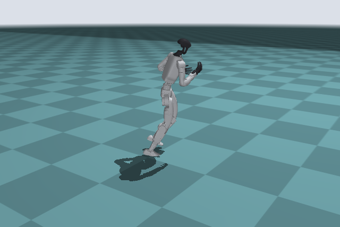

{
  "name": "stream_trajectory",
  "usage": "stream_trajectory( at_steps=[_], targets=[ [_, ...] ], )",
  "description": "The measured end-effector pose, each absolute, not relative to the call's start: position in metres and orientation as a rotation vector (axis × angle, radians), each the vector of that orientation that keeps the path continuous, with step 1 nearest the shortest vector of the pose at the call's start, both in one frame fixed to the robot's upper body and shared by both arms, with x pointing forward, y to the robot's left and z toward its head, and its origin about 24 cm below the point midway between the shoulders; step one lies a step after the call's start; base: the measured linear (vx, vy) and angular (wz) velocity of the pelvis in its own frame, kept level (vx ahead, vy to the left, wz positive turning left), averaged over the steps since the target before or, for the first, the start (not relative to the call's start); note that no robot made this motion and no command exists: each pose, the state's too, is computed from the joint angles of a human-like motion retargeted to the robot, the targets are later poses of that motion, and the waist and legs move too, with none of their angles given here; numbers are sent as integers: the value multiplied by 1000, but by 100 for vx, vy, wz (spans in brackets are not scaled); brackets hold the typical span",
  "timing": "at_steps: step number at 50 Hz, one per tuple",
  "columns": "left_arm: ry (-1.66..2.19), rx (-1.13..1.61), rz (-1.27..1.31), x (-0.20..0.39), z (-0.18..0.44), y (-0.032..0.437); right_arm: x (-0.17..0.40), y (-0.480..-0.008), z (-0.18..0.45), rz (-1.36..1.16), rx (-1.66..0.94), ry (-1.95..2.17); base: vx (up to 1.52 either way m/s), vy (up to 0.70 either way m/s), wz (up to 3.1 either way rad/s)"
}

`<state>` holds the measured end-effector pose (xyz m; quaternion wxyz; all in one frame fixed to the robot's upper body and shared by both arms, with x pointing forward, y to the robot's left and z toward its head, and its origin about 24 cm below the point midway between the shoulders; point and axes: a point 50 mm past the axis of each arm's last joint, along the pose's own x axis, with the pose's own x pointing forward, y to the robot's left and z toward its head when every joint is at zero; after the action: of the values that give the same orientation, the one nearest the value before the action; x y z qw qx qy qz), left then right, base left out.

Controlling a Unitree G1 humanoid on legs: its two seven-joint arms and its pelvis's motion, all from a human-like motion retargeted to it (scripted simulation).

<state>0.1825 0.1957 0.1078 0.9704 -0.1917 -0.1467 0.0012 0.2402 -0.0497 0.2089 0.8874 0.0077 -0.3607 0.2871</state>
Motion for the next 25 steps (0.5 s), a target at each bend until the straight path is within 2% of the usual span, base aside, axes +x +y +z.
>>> stream_trajectory(
  at_steps=[4,10,13,17,21,25],
  targets=[
    [-272,-526,29,170,104,205,226,-37,212,620,106,-777,100,15,-93],
    [-350,-530,-27,181,122,199,213,-29,185,800,-53,-696,97,25,-16],
    [-447,-376,-132,220,151,175,222,-44,161,719,-91,-571,77,16,43],
    [-718,-136,-306,255,217,132,221,-78,129,606,12,-391,78,6,37],
    [-995,-161,-400,245,274,106,205,-119,132,532,36,-395,81,-1,62],
    [-1087,-308,-472,229,290,99,198,-132,129,556,77,-335,89,-14,7]
  ],
)
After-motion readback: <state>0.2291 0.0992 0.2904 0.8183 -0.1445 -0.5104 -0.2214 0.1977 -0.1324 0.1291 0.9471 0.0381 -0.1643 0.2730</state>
